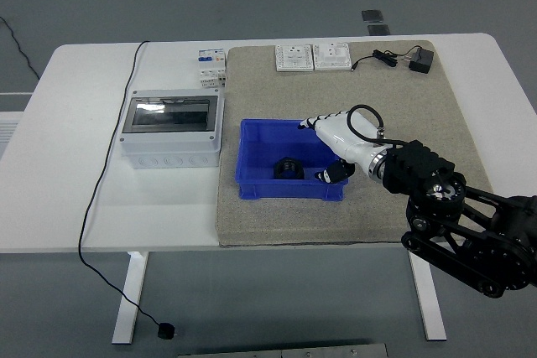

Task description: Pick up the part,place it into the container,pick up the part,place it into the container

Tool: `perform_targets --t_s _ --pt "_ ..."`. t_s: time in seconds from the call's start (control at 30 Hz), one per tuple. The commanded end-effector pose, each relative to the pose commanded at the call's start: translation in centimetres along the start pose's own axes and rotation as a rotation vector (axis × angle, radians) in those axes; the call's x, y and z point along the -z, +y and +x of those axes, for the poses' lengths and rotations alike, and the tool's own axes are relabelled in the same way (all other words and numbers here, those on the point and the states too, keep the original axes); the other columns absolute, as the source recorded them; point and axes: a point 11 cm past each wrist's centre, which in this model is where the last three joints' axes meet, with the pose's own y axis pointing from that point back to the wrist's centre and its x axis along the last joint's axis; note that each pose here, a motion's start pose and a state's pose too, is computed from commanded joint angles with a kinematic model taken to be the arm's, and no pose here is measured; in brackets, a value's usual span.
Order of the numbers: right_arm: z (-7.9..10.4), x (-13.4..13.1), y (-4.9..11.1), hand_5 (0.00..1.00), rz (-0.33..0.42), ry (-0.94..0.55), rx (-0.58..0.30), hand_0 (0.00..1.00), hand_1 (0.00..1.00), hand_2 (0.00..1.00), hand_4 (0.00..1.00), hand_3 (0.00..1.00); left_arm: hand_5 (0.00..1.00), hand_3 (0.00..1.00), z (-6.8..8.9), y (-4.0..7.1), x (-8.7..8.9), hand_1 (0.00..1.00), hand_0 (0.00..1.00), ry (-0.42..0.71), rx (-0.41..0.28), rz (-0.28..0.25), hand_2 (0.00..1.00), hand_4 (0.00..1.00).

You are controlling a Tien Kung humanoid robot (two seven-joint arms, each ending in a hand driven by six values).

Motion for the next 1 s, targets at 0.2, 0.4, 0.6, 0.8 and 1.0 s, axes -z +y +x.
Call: perform_targets --t_s 0.2,0.4,0.6,0.8,1.0 --pt "2.3 -4.3 3.2 0.186 -0.098 -0.143 -0.127 0.773 0.772 0.81 0.878 0.829 0.736 0.688 -0.3 -0.1 0.3 0.578 0.73 0.013 0.004 0.002 0.597 0.712" --pt "-0.9 -11.6 7.0 0.191 -0.385 -0.158 0.02 0.734 0.732 0.793 0.874 0.812 0.737 0.685 -0.2 -0.1 0.4 0.577 0.729 0.016 0.003 0.0 0.594 0.715" --pt "-4.4 -12.8 8.0 0.199 -0.487 -0.179 0.118 0.719 0.722 0.79 0.87 0.809 0.738 0.684 -0.3 -0.1 0.4 0.577 0.729 0.013 0.005 0.001 0.594 0.716" --pt "-5.0 -13.0 7.9 0.208 -0.503 -0.185 0.13 0.695 0.71 0.779 0.873 0.8 0.737 0.684 -0.3 -0.1 0.4 0.576 0.729 0.013 0.006 0.0 0.594 0.717" --pt "-4.9 -12.5 7.6 0.211 -0.477 -0.204 0.118 0.683 0.701 0.769 0.873 0.793 0.737 0.684 -0.3 -0.1 0.4 0.575 0.729 0.014 0.004 -0.001 0.595 0.717"
